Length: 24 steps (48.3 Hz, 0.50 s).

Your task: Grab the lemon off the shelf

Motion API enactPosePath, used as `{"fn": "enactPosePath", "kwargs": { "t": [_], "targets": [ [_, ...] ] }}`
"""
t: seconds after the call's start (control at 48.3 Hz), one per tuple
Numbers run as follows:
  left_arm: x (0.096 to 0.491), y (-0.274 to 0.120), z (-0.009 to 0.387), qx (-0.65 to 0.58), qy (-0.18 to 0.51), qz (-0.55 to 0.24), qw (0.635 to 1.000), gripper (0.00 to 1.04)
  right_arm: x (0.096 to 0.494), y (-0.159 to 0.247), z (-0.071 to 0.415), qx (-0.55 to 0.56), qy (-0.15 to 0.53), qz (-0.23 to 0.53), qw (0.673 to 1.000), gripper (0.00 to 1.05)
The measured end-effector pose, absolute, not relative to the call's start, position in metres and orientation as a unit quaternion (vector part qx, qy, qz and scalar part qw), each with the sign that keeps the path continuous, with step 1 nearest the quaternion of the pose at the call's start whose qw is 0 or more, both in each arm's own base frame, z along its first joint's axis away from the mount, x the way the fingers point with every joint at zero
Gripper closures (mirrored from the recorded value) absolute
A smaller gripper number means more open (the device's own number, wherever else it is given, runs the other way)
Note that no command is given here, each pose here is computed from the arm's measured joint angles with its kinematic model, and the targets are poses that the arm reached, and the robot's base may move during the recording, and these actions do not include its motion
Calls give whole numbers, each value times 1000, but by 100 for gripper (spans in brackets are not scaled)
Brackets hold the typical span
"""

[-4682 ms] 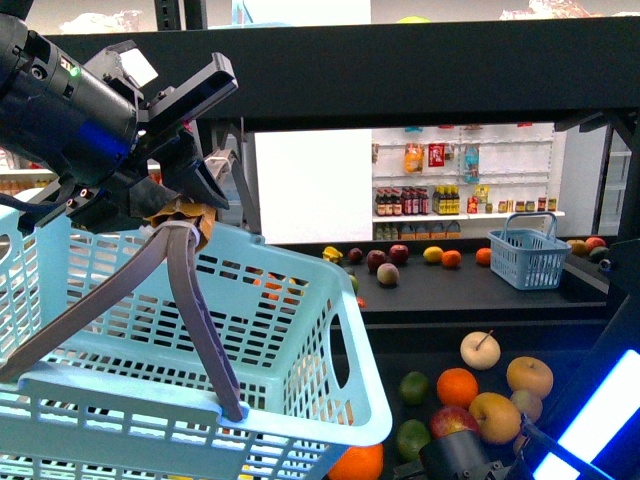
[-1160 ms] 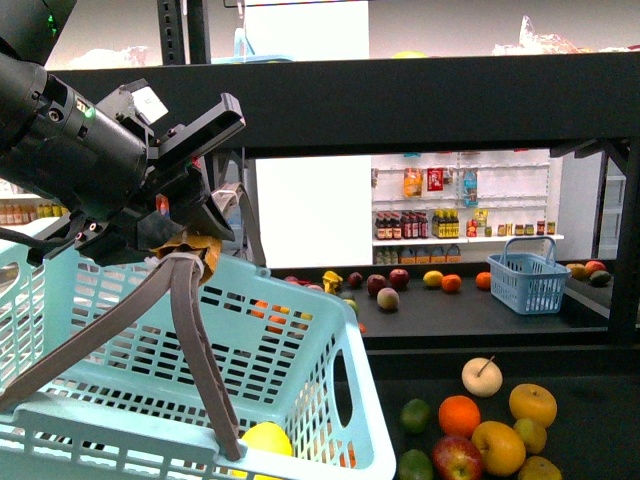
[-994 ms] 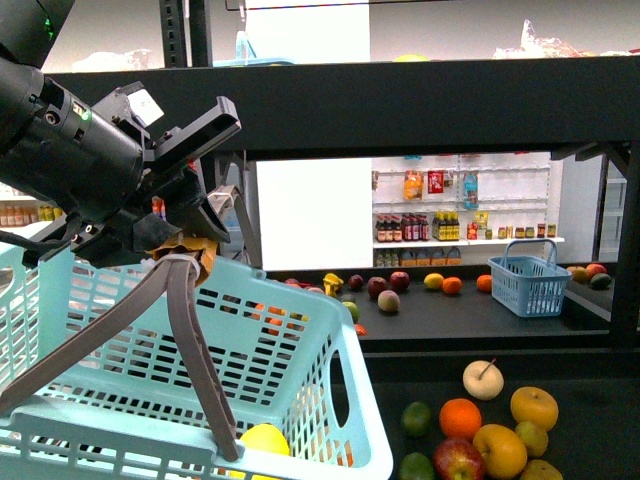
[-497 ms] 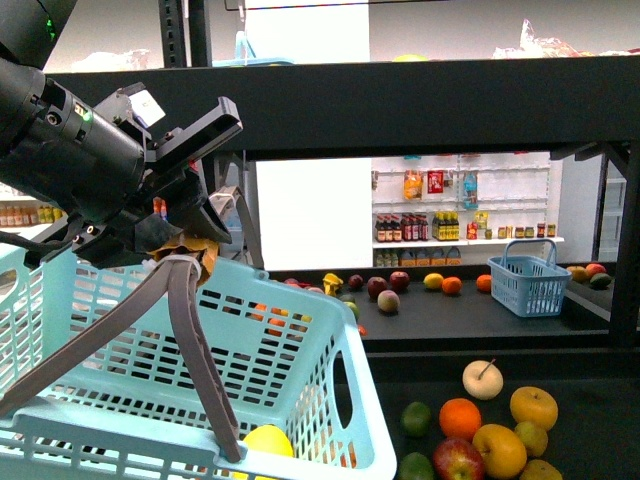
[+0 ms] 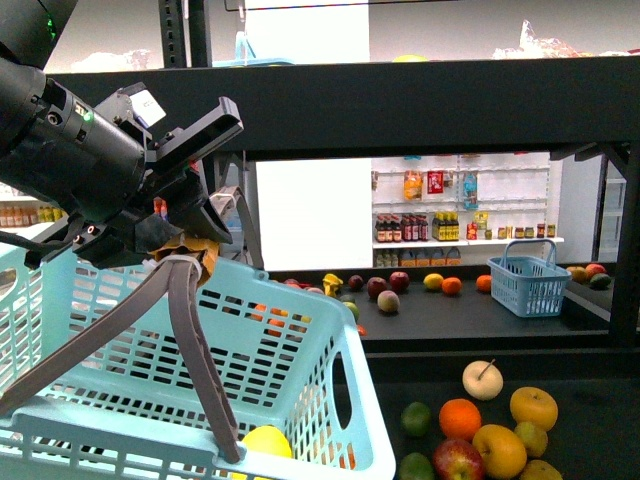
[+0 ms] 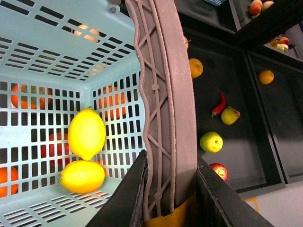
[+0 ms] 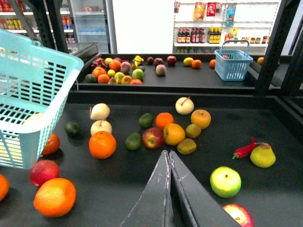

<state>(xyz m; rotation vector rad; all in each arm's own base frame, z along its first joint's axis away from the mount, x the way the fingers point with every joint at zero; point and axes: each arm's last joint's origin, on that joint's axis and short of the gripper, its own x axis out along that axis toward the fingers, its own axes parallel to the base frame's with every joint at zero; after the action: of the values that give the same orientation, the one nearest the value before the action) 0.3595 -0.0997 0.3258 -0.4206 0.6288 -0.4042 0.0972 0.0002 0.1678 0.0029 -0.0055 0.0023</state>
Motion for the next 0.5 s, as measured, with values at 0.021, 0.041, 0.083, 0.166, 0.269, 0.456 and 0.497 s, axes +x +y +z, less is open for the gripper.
{"fn": "enactPosePath", "kwargs": {
  "t": [0.021,0.041,0.083,0.166,0.269,0.456,0.497],
  "targets": [
    [359,-100,326,-204,305,-196,909,83,97,0,168,1,-3,1,1000,102],
    [359,-100,326,-204,305,-196,909,83,97,0,168,1,-3,1,1000,102],
    [359,-100,326,-204,305,-196,909,83,97,0,168,1,-3,1,1000,102],
    [359,-100,326,-204,305,-196,909,83,97,0,168,1,-3,1,1000,94],
    [359,-100,326,-204,305,-196,910,83,97,0,168,1,-3,1,1000,73],
    [359,-100,326,-204,305,-196,909,83,97,0,168,1,-3,1,1000,31],
    [359,-100,326,-204,305,-196,909,83,97,0,168,1,-3,1,1000,24]
  ]
}}
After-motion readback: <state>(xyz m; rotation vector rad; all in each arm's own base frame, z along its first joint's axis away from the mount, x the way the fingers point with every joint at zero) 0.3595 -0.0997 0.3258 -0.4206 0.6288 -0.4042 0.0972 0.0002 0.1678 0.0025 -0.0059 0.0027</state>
